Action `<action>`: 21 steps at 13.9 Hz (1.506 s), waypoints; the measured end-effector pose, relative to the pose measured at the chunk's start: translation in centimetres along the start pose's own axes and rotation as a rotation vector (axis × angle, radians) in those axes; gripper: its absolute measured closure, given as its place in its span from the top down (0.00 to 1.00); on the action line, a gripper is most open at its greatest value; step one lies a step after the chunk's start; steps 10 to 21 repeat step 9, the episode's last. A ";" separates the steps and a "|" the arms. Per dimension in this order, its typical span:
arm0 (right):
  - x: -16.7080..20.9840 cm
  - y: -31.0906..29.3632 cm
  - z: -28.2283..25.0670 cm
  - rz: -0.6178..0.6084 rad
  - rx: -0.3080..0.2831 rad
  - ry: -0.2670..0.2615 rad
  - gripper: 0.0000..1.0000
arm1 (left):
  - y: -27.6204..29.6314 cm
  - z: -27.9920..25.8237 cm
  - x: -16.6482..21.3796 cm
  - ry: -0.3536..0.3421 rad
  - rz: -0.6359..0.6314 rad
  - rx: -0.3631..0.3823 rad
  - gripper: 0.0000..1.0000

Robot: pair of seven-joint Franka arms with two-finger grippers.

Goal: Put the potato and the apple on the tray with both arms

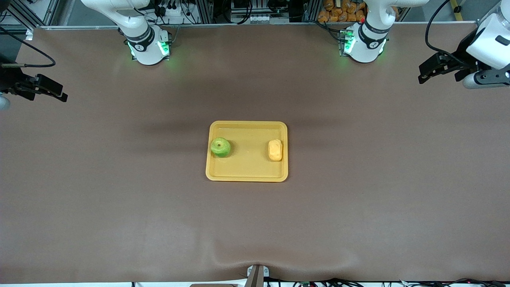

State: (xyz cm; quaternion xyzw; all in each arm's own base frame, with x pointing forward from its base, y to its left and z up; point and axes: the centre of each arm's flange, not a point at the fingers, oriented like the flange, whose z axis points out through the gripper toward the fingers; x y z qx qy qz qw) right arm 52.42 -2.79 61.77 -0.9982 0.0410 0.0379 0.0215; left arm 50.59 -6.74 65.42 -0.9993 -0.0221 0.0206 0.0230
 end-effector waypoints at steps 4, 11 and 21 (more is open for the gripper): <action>0.1 0.0 0.2 0.000 -0.003 -0.005 1.00 | 0.3 0.1 0.1 -0.003 0.005 0.001 1.00; 0.4 0.0 0.6 0.001 -0.004 -0.011 1.00 | 0.5 0.1 0.0 -0.004 0.008 -0.010 1.00; 0.4 0.0 0.6 0.001 -0.004 -0.011 1.00 | 0.5 0.1 0.0 -0.004 0.008 -0.010 1.00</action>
